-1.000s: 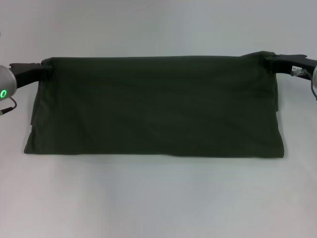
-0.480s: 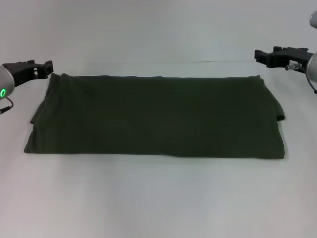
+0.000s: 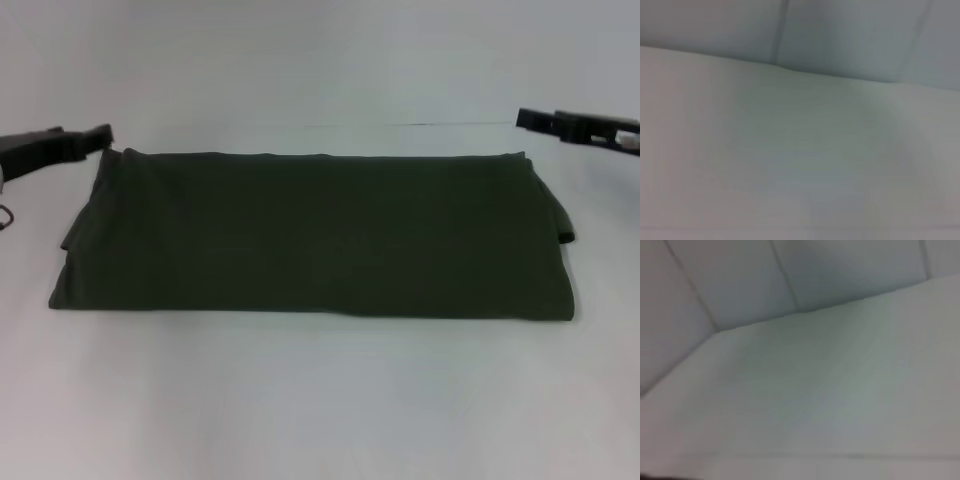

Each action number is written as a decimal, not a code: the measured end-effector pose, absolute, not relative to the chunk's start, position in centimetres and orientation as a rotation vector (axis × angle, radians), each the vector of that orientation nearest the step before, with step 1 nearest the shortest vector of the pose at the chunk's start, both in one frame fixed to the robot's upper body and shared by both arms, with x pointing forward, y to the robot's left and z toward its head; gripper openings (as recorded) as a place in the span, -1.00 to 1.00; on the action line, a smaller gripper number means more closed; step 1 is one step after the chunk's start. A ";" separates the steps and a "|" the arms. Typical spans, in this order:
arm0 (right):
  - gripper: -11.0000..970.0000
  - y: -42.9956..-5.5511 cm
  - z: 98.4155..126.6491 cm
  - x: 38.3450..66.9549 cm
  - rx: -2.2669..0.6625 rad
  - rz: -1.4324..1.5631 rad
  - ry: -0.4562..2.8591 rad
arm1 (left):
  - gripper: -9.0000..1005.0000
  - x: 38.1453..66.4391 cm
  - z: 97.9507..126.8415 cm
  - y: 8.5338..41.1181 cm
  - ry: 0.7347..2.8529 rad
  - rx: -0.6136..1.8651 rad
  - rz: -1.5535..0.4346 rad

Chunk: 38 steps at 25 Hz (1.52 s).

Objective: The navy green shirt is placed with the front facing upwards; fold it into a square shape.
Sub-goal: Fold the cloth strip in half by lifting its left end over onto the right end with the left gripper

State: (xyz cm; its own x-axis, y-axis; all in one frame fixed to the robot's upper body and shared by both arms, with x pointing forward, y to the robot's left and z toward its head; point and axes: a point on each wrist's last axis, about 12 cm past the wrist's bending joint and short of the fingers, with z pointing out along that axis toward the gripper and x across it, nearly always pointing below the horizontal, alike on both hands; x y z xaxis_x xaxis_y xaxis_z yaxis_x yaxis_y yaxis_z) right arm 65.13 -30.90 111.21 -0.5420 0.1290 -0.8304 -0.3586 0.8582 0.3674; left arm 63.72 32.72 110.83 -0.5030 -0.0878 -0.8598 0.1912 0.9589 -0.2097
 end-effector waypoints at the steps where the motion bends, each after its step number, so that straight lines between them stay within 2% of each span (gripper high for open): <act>1: 0.43 -31.3 111.2 64.6 -0.163 0.666 2.064 | 0.35 63.2 110.9 32.8 2.076 0.101 -0.378; 2: 0.43 -31.6 111.2 63.9 -0.169 0.709 2.070 | 0.44 62.7 111.0 32.7 2.080 0.139 -0.425; 6: 0.42 -32.9 111.0 61.6 -0.169 0.830 2.095 | 0.44 60.6 111.2 32.9 2.087 0.215 -0.514; 12: 0.42 -34.5 110.4 58.4 -0.130 0.986 2.143 | 0.44 57.8 110.8 34.3 2.115 0.221 -0.508; 18: 0.42 -35.6 109.2 56.6 -0.076 1.005 2.215 | 0.45 55.8 109.5 35.5 2.157 0.202 -0.503; 26: 0.42 -36.2 108.8 56.1 -0.048 0.990 2.239 | 0.45 54.6 108.3 35.9 2.198 0.223 -0.493; 38: 0.42 -36.2 108.6 56.1 -0.030 0.989 2.239 | 0.44 54.8 106.5 35.6 2.269 0.228 -0.407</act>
State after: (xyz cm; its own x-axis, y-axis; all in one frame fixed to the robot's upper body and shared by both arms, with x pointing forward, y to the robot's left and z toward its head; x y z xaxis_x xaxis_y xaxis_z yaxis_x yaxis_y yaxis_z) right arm 56.13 -36.18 108.60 -0.7684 0.2387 -0.5937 -0.2781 0.7111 0.6457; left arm 54.78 35.61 106.48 -0.6622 0.0328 -0.7486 0.2911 0.9318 -0.2166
